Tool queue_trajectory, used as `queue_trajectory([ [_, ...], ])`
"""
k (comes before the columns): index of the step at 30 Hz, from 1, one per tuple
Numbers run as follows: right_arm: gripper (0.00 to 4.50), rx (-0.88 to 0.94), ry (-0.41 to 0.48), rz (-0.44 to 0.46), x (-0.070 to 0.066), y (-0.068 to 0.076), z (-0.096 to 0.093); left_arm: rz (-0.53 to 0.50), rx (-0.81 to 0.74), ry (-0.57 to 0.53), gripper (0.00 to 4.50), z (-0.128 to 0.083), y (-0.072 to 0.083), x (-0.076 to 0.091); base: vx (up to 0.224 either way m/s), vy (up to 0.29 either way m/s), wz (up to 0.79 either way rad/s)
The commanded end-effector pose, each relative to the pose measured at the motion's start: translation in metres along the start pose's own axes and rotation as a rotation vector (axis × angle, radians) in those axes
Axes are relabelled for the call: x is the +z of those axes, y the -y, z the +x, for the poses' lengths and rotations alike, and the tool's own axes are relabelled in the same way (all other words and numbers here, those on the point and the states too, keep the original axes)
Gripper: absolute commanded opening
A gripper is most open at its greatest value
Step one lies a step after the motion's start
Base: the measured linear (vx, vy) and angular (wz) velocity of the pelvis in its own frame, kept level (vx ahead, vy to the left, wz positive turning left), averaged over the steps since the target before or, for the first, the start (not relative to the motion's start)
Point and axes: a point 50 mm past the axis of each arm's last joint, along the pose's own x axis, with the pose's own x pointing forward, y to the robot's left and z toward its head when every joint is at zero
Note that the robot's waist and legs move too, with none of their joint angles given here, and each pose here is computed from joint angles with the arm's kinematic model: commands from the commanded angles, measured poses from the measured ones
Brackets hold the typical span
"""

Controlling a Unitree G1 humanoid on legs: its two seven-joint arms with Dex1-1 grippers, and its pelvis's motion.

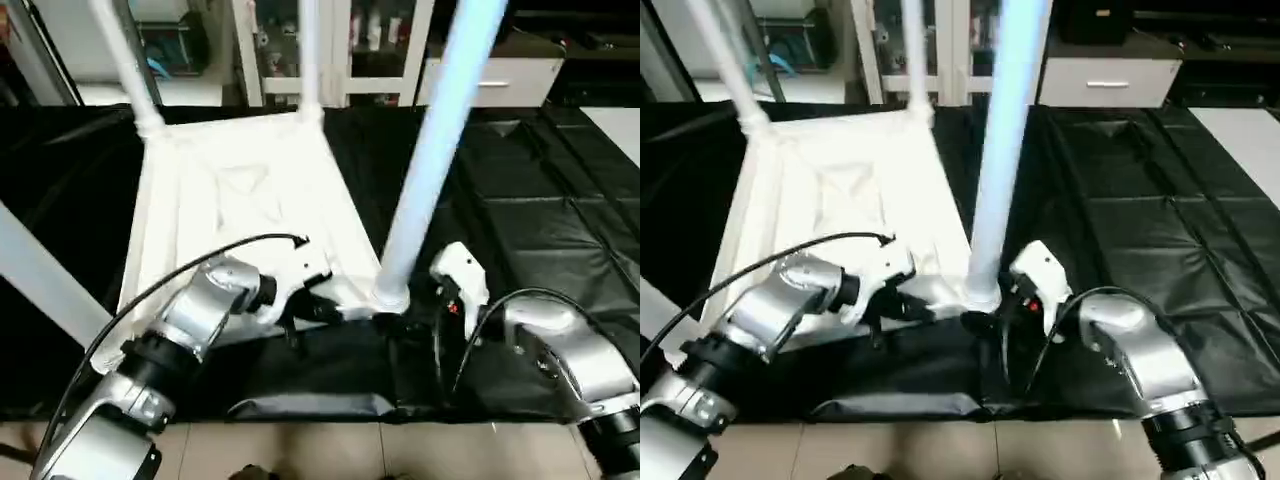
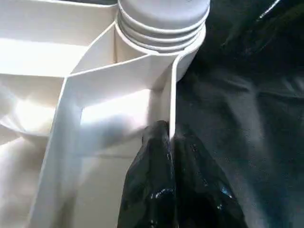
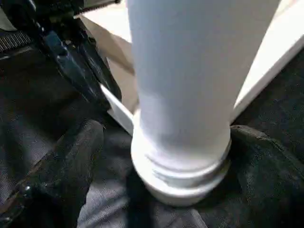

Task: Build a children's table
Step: Rotate leg to tighten

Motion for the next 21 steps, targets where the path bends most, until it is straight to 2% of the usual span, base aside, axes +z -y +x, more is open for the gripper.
queue_trajectory([
  [1, 4.34, 0.028, 0.025, -0.004, 0.0053, 0.001, 0.0025, -0.004, -0.082, 0.007, 0.0, 0.0038, 0.0095, 0.0009, 0.0, 0.0, 0.0],
  [4, 4.34, 0.028, 0.039, 0.009, 0.0054, 0.0028, 0.0048, -0.006, -0.085, -0.003, 0.0, 0.0028, 0.0104, -0.0012, 0.0, 0.0, 0.0],
  [5, 4.19, 0.031, 0.038, 0.009, 0.0051, 0.0028, 0.0051, -0.007, -0.086, -0.005, 0.0, 0.0026, 0.0105, -0.0013, 0.0, 0.0, 0.0],
  [8, 4.08, 0.04, 0.034, 0.022, 0.0031, 0.0039, 0.0074, -0.008, -0.088, -0.01, 0.0, 0.0021, 0.0106, -0.0007, 0.0, 0.0, 0.0],
  [11, 3.72, 0.044, 0.032, 0.026, 0.0029, 0.0045, 0.0084, -0.005, -0.087, -0.013, 0.0, 0.0022, 0.0096, 0.0002, 0.0, 0.0, 0.0],
  [21, 2.96, 0.054, 0.021, 0.019, -0.0015, 0.0077, 0.0093, -0.021, -0.08, -0.016, 0.0, 0.002, 0.0096, 0.0007, 0.0, 0.0, 0.0],
])
